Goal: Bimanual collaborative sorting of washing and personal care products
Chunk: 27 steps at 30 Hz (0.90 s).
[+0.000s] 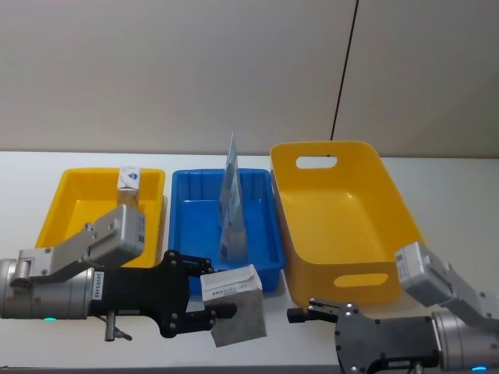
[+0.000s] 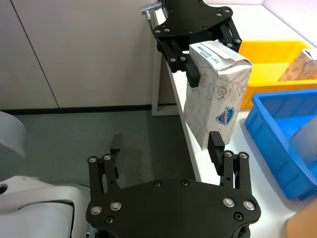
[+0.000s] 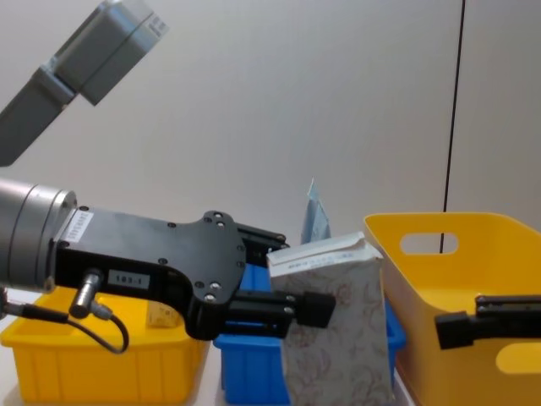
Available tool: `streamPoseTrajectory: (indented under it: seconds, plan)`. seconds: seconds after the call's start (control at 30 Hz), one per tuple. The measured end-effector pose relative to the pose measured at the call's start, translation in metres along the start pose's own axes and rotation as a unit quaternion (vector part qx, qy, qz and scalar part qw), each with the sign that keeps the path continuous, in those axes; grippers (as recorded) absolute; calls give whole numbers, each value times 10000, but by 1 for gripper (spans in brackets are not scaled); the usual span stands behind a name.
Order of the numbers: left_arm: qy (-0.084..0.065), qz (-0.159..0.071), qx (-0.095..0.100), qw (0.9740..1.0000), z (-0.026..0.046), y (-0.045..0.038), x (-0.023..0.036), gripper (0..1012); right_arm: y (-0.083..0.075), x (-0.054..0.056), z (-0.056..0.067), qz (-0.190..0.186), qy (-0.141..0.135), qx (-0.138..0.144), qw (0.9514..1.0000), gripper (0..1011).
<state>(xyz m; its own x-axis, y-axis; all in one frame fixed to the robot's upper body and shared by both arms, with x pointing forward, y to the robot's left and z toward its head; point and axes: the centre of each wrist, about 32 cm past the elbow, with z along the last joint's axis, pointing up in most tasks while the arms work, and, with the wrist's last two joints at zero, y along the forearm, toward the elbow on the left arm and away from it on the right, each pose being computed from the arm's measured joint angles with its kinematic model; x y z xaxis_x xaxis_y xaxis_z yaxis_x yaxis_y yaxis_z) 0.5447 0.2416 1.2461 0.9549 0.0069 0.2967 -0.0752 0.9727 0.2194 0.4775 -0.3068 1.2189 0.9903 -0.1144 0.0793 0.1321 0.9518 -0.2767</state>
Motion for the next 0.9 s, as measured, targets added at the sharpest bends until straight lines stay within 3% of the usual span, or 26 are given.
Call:
streamPoseTrajectory:
  seconds: [0.9]
  plan:
    - [0,0,0,10000,0,0,0,446,161,159,-1,-20,-128,-5,9999,1003]
